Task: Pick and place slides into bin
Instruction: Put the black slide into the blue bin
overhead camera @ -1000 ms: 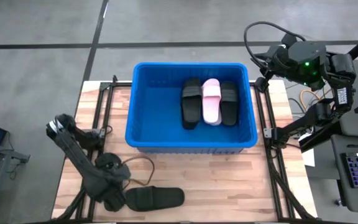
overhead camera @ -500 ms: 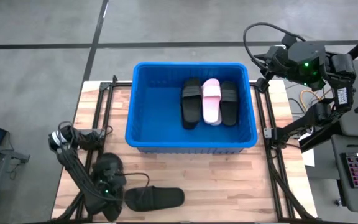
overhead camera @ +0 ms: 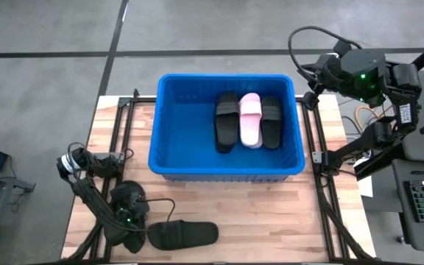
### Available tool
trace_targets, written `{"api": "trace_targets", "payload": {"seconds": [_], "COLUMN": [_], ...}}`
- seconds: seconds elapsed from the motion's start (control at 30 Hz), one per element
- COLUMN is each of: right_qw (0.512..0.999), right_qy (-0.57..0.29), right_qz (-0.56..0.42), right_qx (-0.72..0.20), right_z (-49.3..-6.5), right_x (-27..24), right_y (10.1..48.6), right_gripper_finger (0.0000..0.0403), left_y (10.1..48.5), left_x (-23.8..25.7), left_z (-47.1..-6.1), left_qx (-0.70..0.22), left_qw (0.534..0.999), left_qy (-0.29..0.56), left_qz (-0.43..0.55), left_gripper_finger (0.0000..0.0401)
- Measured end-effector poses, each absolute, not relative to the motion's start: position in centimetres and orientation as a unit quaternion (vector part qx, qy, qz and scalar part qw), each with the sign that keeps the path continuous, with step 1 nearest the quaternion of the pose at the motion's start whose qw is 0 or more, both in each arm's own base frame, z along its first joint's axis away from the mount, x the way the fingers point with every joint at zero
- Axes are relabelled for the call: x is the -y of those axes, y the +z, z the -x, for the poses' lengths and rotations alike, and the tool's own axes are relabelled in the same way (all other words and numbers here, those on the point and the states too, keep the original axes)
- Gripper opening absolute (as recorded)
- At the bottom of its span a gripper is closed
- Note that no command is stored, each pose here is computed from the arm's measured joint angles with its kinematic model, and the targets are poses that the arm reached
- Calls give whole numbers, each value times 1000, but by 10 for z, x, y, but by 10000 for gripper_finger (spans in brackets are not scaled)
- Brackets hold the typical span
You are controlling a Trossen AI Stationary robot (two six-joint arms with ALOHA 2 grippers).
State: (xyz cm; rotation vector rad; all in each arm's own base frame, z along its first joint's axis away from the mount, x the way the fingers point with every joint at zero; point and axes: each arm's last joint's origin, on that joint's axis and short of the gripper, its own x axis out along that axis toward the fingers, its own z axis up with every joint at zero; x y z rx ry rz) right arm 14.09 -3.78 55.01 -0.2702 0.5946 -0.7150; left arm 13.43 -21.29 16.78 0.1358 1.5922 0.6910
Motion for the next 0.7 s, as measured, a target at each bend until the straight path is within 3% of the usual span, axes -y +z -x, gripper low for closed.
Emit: {"api": "trace_targets", "payload": {"seconds": [0.13,0.3,0.43,0.6,0.7], "right_qw": [886,886,886,886,886], "right_qy": [-346,-346,-346,-346,-346], "right_qz": [123,122,122,122,123], "right_qx": [-284,-283,-283,-283,-283], "right_z": [-141,-141,-141,-141,-141], "right_x": [38,38,38,38,38], "right_y": [550,550,550,550,550], "right_gripper_finger": [54,54,54,54,54], "left_y": [165,158,159,180,197], "left_x": [206,199,196,196,197], "left_z": [-132,-129,-132,-149,-156], "left_qx": [-701,-703,-706,-719,-725], "left_qw": [633,624,617,622,636], "left_qy": [320,331,338,301,256], "left_qz": [-74,-87,-80,-70,-61], "left_gripper_finger": [307,255,176,35,12]}}
